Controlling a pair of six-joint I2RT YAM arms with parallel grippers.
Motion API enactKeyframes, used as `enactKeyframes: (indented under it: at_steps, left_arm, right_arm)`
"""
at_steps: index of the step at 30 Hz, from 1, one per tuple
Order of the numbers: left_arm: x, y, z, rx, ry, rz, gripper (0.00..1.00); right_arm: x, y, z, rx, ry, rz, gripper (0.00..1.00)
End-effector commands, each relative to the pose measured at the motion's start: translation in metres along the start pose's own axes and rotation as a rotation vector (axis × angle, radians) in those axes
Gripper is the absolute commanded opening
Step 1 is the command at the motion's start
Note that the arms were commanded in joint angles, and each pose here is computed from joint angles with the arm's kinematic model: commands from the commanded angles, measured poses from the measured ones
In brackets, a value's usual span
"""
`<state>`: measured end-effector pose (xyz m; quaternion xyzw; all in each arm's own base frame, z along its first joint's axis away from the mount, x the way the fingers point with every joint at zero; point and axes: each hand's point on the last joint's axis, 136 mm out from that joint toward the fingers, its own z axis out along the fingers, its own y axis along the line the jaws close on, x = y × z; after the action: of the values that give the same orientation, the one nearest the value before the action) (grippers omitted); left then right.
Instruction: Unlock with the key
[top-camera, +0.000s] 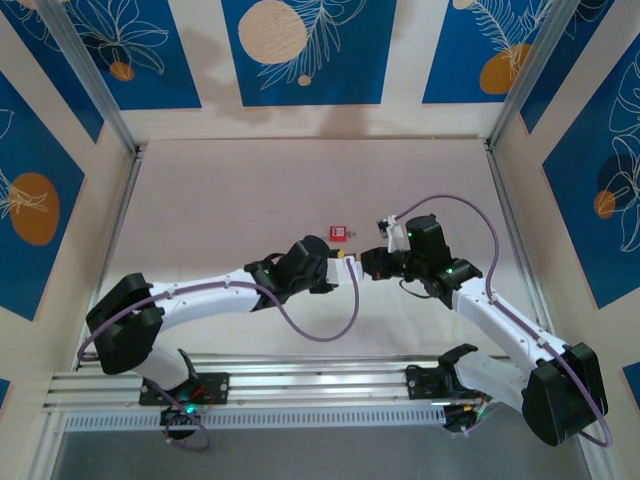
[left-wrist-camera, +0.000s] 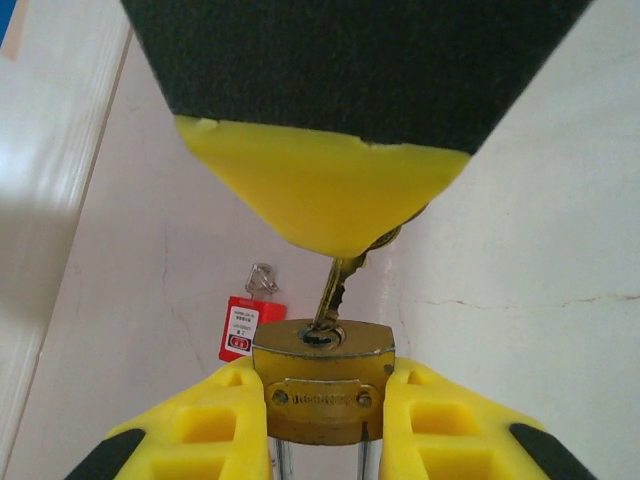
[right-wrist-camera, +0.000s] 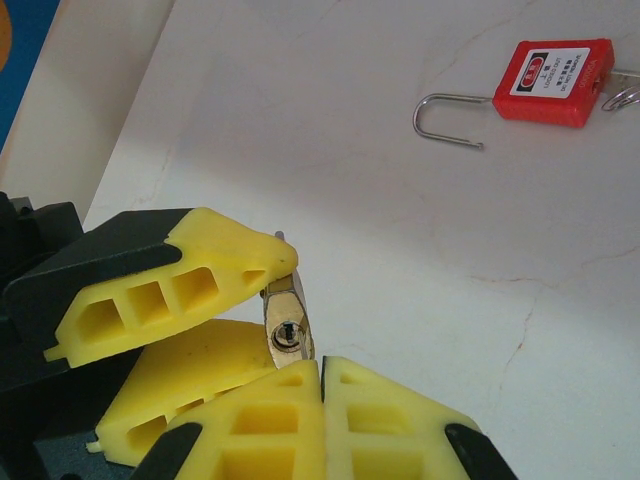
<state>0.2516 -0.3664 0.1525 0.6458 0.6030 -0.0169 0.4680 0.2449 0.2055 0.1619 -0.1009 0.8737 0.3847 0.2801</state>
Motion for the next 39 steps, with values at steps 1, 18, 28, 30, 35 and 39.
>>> enactKeyframes:
  at_steps: [1, 18, 28, 30, 35, 39]
  left_arm:
    - [-0.016, 0.005, 0.001, -0.019, -0.040, 0.025, 0.22]
    - [-0.016, 0.008, 0.000, -0.038, -0.038, 0.030, 0.21]
    - [-0.013, 0.007, 0.002, -0.038, -0.025, 0.042, 0.19]
    - [-0.014, 0.007, 0.002, -0.037, -0.028, 0.041, 0.19]
    - [-0.015, 0.006, 0.001, -0.033, -0.031, 0.040, 0.19]
    - [-0.017, 0.002, 0.001, -0.025, -0.035, 0.041, 0.19]
  right_arm:
    - [-0.001, 0.004, 0.001, -0.023, 0.008, 0.005, 0.00]
    - [0.003, -0.001, 0.005, -0.034, 0.029, 0.040, 0.00]
    - [0.007, -0.001, 0.008, -0.057, 0.034, 0.057, 0.00]
    - [0.006, -0.001, 0.008, -0.060, 0.035, 0.056, 0.00]
    - [0.008, -0.002, 0.012, -0.066, 0.048, 0.065, 0.00]
    - [0.007, -0.002, 0.014, -0.069, 0.049, 0.068, 0.00]
